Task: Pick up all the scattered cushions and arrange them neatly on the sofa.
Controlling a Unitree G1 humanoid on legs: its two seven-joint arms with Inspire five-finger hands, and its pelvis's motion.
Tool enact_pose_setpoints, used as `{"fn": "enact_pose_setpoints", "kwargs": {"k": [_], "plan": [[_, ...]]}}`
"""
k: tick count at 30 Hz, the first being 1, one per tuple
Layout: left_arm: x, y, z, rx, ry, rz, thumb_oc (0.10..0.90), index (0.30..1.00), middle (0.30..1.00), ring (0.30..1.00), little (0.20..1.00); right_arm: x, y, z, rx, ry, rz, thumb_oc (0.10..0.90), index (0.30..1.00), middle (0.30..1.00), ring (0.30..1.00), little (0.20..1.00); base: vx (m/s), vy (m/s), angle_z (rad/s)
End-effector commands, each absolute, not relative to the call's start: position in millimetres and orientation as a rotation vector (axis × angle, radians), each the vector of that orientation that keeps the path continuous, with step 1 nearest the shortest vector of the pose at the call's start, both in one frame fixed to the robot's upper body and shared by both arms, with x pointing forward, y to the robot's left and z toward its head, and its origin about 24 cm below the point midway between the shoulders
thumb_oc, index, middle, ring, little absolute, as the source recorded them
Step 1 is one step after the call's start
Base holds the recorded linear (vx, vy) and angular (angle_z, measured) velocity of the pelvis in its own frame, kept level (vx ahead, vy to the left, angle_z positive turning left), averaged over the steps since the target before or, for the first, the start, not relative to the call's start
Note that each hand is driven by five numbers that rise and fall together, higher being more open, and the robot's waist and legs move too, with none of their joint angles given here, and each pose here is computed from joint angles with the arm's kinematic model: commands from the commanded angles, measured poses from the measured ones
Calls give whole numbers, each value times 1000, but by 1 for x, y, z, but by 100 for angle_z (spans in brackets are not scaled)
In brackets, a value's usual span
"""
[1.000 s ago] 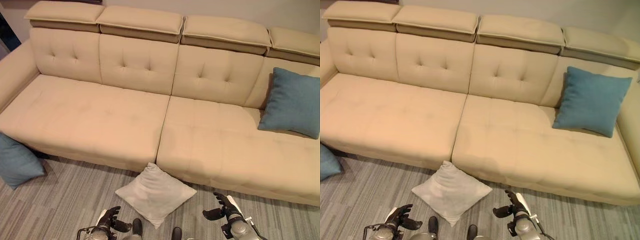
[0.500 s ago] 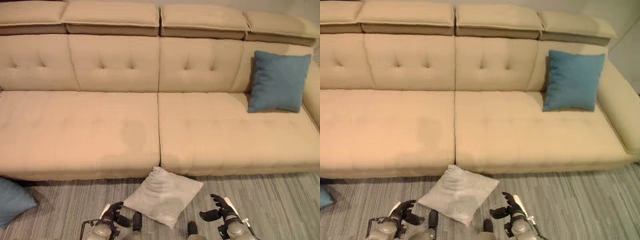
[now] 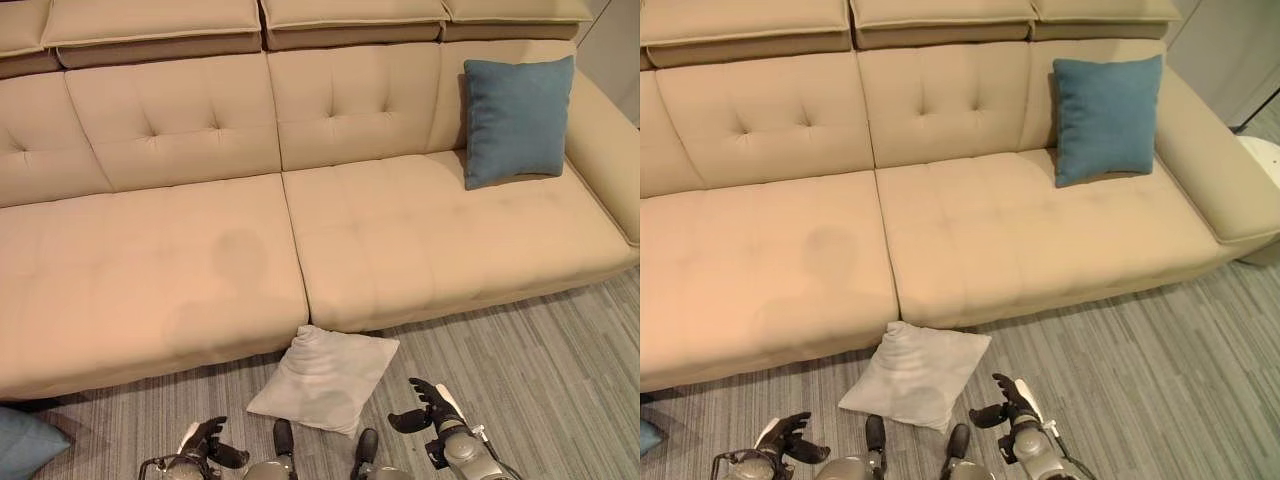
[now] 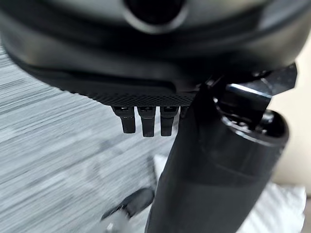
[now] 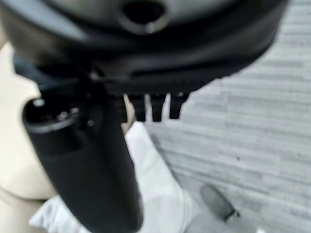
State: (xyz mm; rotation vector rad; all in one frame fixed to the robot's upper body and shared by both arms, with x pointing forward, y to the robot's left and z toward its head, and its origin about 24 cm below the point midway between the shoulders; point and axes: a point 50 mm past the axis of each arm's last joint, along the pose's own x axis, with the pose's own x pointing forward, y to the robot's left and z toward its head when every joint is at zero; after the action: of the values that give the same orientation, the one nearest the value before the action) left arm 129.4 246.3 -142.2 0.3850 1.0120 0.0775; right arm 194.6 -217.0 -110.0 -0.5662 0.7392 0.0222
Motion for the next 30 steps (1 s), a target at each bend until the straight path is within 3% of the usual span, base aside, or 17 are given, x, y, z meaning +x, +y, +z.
{"fn": "enact_pose_setpoints", "kwargs": {"k": [1, 8, 18, 30], "plan": [[178, 237, -121, 338, 812, 97, 800, 900, 900, 900, 900, 225, -231, -81, -586, 575, -60, 800, 900, 900, 900, 900, -139, -130, 22], [231, 223, -86, 234, 582, 150, 800, 900, 900, 900, 900, 245, -237, -65, -478, 510, -209, 800, 900, 900, 900, 900, -170, -54, 18], [317, 226, 2, 191, 224, 304, 800, 900, 900, 900, 900, 323, -239, 20, -346, 189, -474, 800, 900, 900, 900, 900, -91, 59, -25], [371, 211, 93, 270, -55, 278, 800, 900, 900, 900, 900, 377, -236, 111, -204, -51, -521, 800, 900, 900, 900, 900, 33, 11, -8]]}}
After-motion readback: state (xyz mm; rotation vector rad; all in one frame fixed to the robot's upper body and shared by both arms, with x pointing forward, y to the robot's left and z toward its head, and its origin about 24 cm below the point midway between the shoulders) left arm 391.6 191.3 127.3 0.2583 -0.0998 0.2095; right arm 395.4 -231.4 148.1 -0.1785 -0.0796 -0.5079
